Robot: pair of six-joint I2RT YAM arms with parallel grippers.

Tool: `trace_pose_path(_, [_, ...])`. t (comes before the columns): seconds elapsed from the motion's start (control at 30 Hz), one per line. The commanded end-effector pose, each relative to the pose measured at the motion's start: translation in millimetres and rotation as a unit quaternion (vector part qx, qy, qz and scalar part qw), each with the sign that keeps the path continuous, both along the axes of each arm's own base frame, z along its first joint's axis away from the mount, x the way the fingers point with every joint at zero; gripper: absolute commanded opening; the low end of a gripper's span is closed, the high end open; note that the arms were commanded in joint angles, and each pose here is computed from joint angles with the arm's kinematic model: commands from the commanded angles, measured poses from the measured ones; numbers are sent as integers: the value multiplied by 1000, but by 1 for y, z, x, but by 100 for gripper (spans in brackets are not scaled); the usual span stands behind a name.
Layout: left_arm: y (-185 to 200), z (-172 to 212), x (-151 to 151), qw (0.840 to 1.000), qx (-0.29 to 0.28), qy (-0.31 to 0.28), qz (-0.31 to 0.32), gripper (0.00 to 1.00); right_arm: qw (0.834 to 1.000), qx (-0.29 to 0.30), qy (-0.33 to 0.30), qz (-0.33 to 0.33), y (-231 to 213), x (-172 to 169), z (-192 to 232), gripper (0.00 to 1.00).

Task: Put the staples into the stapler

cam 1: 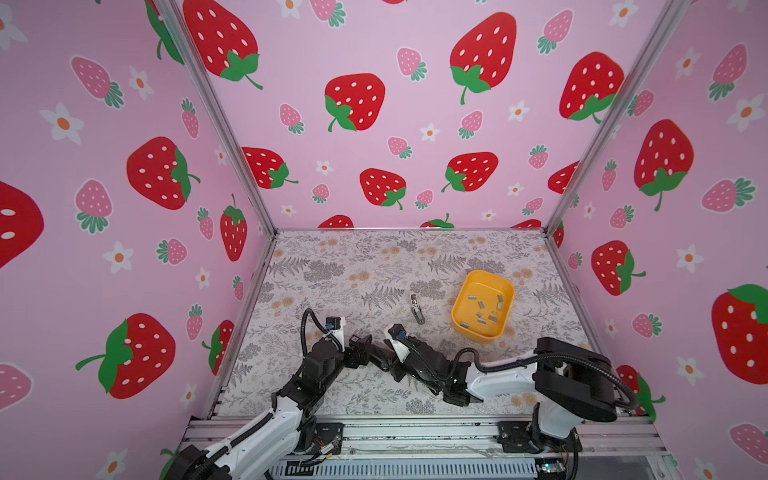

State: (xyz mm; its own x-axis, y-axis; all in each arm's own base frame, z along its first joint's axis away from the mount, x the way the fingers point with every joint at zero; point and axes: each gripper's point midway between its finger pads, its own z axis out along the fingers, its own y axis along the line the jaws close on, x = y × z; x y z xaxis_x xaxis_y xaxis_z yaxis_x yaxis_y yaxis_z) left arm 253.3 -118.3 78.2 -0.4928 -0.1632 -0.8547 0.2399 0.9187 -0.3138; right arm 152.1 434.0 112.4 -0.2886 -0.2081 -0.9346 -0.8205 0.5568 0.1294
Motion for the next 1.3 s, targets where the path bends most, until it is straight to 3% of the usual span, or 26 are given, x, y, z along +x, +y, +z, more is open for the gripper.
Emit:
trace_pose_path(0.0, [-5,18,9,999,-24,-28,6,99,999,-37,13,-5,5,2,-34,23])
trace_pose_path(0.23, [1,0,6,999,-36,-2,32,99,995,-70,69,-9,-5,-12,-102,12])
trace_pose_path(0.47, [-6,-3,9,999,-28,2,30,99,995,-77,66,-22,-16,-17,-111,13])
trace_pose_path(0.77, [-15,-20,13,999,-5,3,36,98,990,-115,67,-46,-37,-38,-164,12])
trace_pose_path(1.0, [-14,2,22,999,6,-7,50,100,994,-95,37,-47,-17,-20,-104,15])
trace_pose_path(1.13, [-16,27,28,999,12,-7,43,99,997,-62,9,-50,-12,-8,-37,34])
trace_pose_path(1.27, [-31,51,33,1000,6,-11,6,99,995,-54,1,-78,-34,5,-4,47])
